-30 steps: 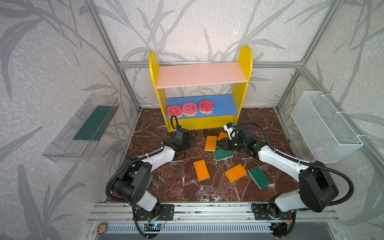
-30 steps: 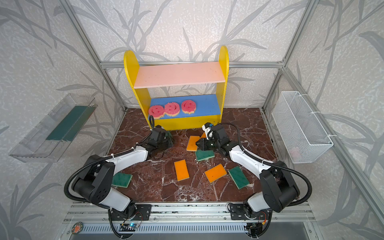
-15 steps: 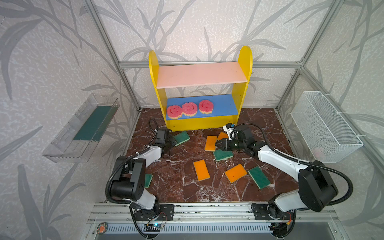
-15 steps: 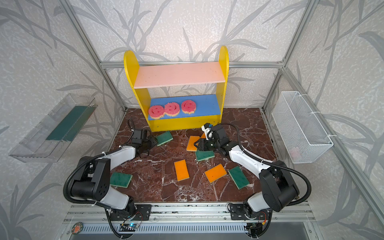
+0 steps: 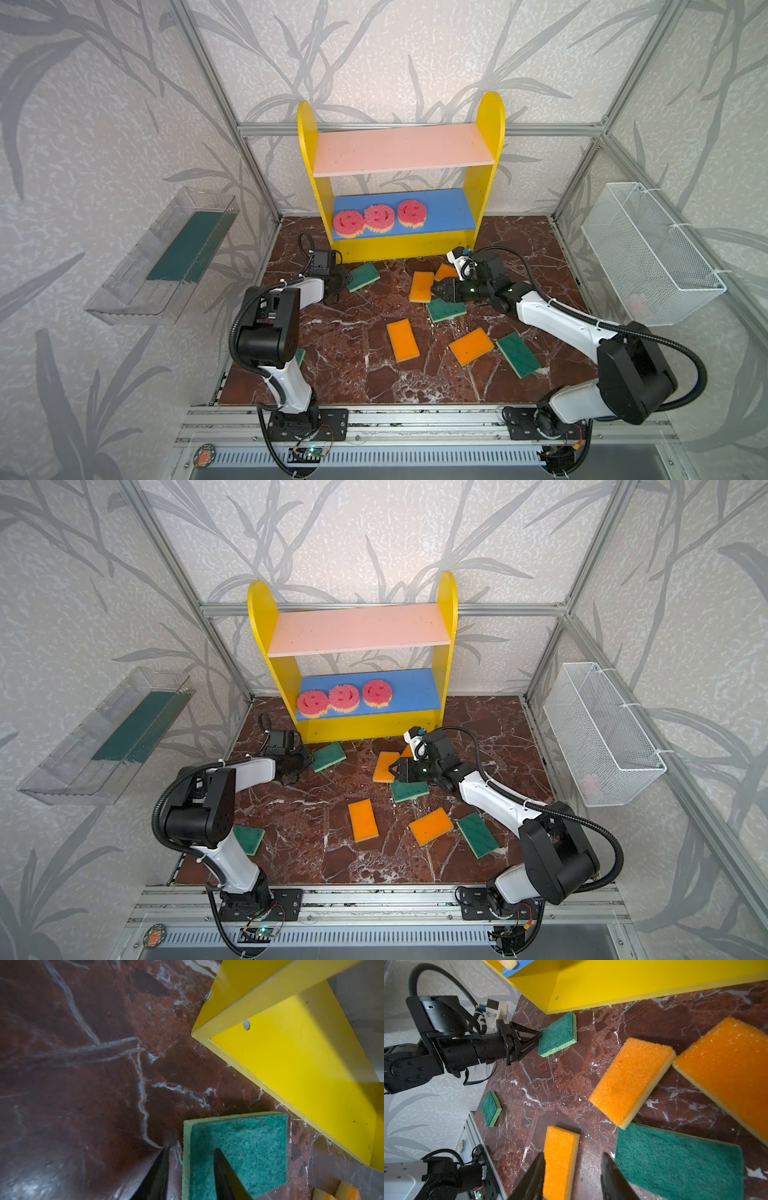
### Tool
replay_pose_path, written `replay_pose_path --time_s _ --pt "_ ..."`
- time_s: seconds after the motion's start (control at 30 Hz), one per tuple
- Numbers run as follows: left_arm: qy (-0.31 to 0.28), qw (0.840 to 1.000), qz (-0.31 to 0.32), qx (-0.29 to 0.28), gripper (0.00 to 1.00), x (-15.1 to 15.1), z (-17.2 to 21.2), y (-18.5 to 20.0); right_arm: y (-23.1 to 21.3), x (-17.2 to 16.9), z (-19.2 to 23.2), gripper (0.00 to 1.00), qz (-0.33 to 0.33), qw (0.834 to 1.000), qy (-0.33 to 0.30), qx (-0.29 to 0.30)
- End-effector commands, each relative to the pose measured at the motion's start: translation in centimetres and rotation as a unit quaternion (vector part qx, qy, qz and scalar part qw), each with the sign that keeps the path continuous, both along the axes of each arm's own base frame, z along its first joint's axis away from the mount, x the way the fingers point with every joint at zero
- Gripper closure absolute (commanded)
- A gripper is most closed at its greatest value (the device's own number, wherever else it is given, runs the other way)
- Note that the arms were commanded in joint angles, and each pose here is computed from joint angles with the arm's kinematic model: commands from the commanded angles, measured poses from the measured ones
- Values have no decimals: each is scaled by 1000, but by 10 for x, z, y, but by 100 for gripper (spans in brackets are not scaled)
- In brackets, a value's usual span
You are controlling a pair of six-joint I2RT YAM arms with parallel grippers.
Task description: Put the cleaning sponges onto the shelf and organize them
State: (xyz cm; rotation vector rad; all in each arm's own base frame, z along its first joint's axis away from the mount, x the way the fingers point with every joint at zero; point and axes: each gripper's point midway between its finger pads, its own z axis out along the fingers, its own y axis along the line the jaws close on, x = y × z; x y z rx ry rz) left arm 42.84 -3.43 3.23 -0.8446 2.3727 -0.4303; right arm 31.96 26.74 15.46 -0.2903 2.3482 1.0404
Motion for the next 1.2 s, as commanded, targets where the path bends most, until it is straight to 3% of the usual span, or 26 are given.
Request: replay_pose_path --time_s 0.0,0.53,0.73,0.87,1.0,1.17 --pt "7 1000 -7 0 66 -2 -1 -1 -3 -2 5 56 1 1000 -8 -1" --pt "3 999 -36 8 93 -40 -4 -34 -3 2 3 56 -2 1000 -4 -1" --pt "-4 998 -61 8 95 -65 -5 -67 0 2 1 56 1 1000 1 6" --pt "-18 996 -84 6 88 -83 2 -97 3 1 -4 55 7 1000 13 9" --pt "-27 995 -101 4 57 -96 11 -113 11 0 -10 53 18 999 32 15" --pt "-56 993 -98 36 48 -101 41 -99 29 -9 -21 55 43 998 48 0"
